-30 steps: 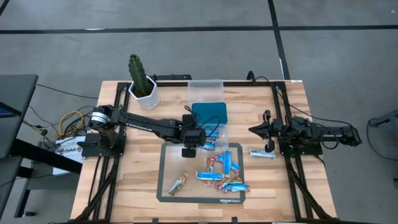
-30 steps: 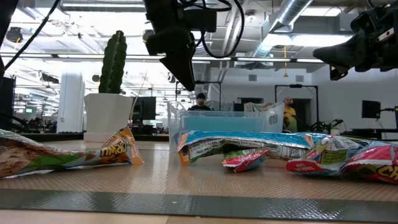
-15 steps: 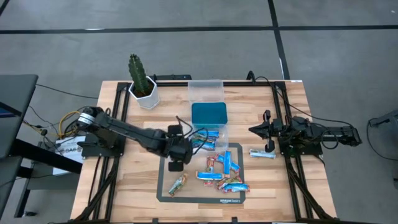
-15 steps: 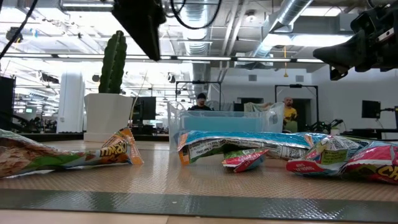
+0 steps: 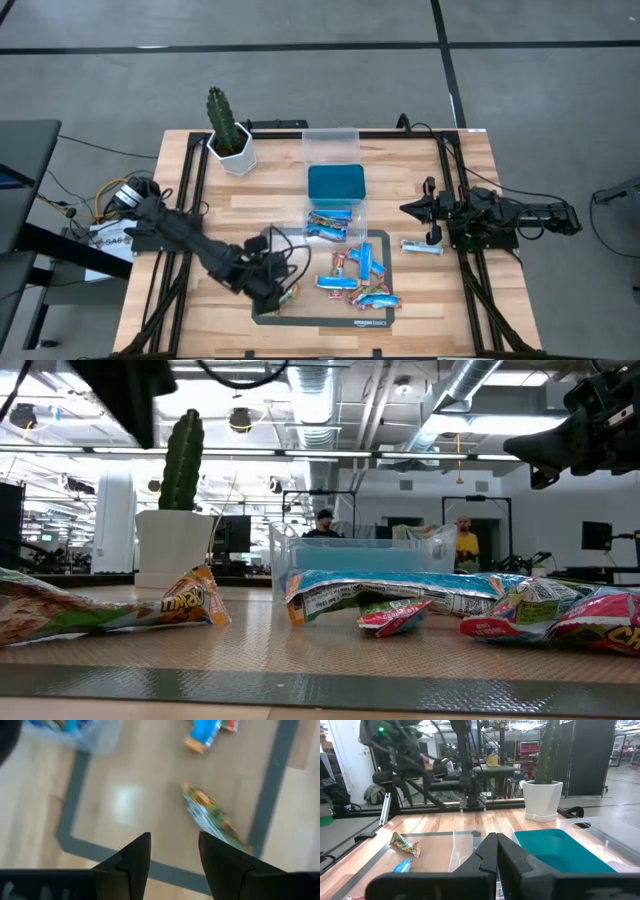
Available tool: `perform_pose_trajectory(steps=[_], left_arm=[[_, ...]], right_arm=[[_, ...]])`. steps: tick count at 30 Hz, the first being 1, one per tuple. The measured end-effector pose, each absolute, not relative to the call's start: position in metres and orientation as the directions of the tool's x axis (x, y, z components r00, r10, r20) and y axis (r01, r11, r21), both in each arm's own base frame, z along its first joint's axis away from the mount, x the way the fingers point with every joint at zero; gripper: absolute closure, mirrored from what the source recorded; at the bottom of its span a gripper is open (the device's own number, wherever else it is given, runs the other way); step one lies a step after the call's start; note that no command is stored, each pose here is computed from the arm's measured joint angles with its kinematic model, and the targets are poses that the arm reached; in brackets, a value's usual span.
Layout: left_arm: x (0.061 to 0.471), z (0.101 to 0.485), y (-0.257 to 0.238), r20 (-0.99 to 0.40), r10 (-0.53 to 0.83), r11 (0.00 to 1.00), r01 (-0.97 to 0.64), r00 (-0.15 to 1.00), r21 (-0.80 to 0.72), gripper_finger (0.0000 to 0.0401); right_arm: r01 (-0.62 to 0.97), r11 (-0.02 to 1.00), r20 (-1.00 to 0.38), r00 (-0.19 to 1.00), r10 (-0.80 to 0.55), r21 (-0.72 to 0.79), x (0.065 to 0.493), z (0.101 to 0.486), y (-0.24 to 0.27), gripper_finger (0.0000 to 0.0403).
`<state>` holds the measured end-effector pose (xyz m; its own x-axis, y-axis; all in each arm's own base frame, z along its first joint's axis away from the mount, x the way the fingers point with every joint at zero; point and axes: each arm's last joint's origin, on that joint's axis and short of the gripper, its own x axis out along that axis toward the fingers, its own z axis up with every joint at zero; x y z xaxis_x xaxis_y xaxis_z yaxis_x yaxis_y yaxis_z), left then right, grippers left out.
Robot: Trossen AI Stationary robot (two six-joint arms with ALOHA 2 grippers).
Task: Pick and place Granola Bars by type
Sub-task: Put the yellow granola bar into the top transparent bin
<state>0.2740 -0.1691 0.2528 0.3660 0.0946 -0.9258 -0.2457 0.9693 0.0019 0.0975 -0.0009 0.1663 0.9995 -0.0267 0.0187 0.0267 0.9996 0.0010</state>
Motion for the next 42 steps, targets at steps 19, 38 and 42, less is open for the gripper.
perform_pose_trajectory(steps=[19,38,42], left_arm=[[0.263,0.252,-0.204,-0.903,-0.014,0.897,-0.393,0.429,-0.201,0.0241],[0.318,0.174,-0.194,-0.956,0.002,0.882,-0.451,0.294,-0.138,0.0241],[0.319,0.175,-0.193,-0.954,-0.015,0.876,-0.456,0.299,-0.157,0.0241]], right_arm=[[0.027,1.0,0.019,0.999,-0.027,0.001,0.098,0.166,-0.001,0.0403],[0.027,1.0,0.019,0.999,-0.027,0.001,0.098,0.166,-0.001,0.0403],[0.027,1.0,0.019,0.999,-0.027,0.001,0.098,0.166,-0.001,0.0403]])
